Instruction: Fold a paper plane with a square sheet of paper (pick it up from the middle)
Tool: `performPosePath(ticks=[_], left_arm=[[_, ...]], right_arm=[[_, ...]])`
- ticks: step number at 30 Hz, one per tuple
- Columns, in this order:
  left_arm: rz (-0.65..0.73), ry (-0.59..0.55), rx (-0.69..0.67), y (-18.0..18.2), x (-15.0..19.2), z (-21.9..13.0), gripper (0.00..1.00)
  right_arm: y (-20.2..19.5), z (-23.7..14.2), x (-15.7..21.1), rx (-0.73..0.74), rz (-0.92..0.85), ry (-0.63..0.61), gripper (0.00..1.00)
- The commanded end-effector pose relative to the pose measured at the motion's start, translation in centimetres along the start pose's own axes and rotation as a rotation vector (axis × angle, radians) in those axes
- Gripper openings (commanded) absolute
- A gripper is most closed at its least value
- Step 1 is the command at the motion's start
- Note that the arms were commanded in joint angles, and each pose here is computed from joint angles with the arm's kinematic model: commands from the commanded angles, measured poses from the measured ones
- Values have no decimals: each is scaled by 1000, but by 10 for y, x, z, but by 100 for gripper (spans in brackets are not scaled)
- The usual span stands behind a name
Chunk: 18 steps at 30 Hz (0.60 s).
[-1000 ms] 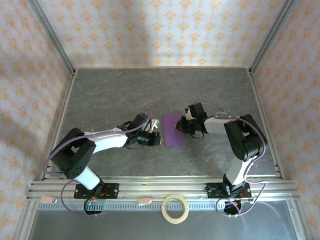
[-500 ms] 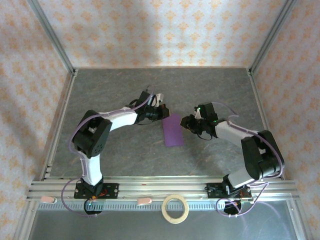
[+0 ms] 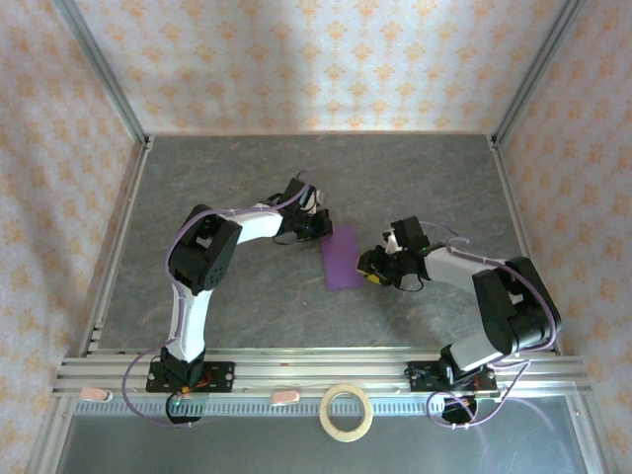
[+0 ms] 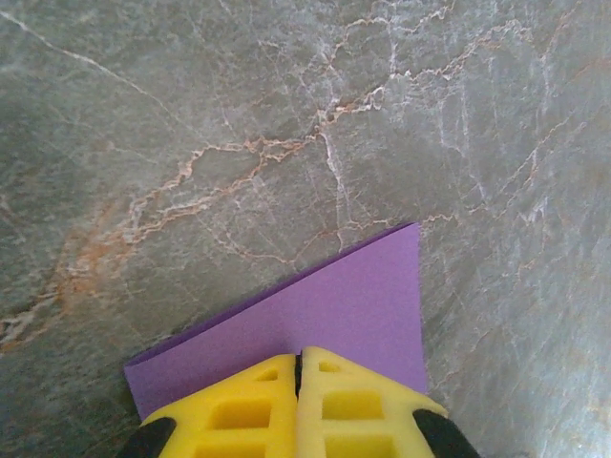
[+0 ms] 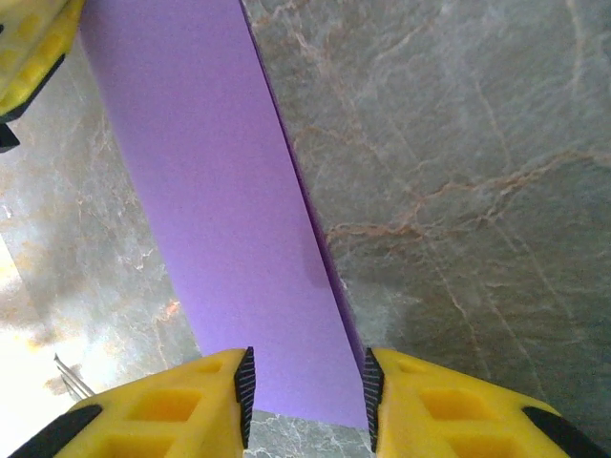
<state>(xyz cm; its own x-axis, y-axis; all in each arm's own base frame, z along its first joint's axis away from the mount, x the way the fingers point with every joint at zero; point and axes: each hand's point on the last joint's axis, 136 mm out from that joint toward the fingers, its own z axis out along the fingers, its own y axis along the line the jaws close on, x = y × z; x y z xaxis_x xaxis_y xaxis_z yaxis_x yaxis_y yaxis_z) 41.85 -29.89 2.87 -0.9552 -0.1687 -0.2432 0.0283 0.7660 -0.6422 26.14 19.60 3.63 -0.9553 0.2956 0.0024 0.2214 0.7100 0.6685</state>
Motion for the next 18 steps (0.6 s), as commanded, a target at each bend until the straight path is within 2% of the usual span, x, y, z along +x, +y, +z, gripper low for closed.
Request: performPosePath(ticks=[1,12,18], left_arm=[[0,25,-71,23,10,6,6],[1,48,-94,41,28,9,6],[14,57,-79,39,29,10,6]], right_arm=[[-8,4,12,20,8,59,38],[2,7,17,-29,11,86,42],[14,7,10,-66,5,69,33]])
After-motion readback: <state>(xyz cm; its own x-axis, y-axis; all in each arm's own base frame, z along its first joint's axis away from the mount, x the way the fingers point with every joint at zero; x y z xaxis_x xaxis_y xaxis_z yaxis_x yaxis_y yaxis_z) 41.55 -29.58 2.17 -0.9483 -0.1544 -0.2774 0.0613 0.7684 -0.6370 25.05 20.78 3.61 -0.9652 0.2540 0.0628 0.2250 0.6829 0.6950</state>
